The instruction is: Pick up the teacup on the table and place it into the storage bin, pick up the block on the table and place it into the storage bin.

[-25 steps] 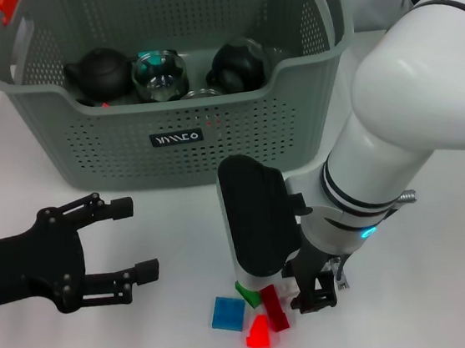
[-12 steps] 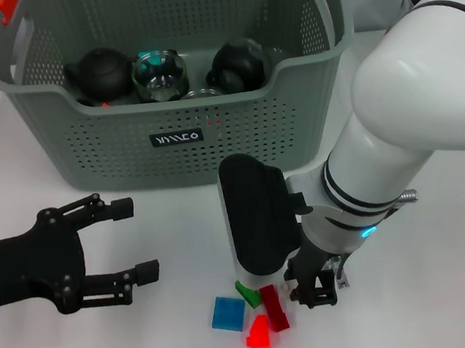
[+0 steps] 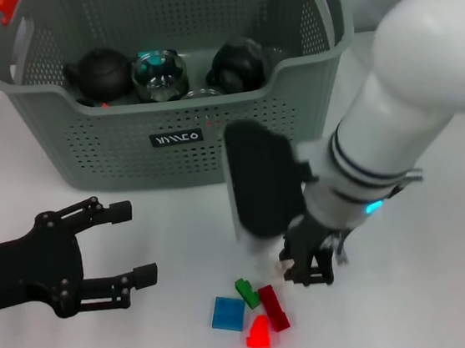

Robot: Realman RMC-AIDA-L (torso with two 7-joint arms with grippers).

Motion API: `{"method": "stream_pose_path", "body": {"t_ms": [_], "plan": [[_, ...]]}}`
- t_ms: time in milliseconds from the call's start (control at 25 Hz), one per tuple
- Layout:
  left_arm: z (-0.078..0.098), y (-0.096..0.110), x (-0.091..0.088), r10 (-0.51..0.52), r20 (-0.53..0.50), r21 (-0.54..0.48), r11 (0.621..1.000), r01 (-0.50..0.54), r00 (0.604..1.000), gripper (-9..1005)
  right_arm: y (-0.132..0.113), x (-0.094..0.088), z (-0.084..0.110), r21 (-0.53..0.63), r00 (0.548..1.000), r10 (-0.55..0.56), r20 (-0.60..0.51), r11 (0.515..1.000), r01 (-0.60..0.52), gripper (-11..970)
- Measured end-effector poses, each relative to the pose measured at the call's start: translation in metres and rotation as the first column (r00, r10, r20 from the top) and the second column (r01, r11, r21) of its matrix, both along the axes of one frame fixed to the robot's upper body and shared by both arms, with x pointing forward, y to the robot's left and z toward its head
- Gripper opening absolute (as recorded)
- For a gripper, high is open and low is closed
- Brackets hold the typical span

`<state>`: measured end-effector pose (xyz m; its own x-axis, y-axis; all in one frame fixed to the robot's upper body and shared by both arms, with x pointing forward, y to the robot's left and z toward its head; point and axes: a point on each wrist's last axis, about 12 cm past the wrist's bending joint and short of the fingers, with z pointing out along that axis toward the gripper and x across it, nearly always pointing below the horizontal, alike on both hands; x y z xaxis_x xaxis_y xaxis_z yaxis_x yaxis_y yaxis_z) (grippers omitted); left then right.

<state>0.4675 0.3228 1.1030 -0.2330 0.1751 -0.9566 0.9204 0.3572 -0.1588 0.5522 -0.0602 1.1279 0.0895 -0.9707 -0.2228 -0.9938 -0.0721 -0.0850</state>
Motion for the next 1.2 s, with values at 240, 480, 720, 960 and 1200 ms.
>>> {"method": "stream_pose_path", "body": {"t_ms": [240,480,720,960,1200], "plan": [[0.001,0.003,-0.001,0.01,0.006,0.001,1.0,-0.01,1.0,935,-0.022,0.018,0.041,0.11,0.998,-0.047,-0.043,0.993,0.051,203],[0.0,0.006,-0.003,0.018,0.016,0.011,1.0,-0.018,1.0,934,-0.047,0.037,0.101,0.386,0.995,-0.091,-0.044,0.917,0.101,203],[0.0,0.006,-0.002,0.019,0.022,0.015,1.0,-0.019,1.0,934,-0.052,0.057,0.139,0.588,0.98,-0.195,0.048,0.798,0.13,204],[0.0,0.006,-0.002,0.02,0.023,0.017,1.0,-0.02,1.0,934,-0.037,0.085,0.135,0.589,0.933,-0.349,0.089,0.773,0.233,204],[0.0,0.006,-0.001,0.021,0.021,0.02,1.0,-0.022,1.0,935,-0.022,0.109,0.117,0.509,0.905,-0.411,0.108,0.805,0.305,204]]}}
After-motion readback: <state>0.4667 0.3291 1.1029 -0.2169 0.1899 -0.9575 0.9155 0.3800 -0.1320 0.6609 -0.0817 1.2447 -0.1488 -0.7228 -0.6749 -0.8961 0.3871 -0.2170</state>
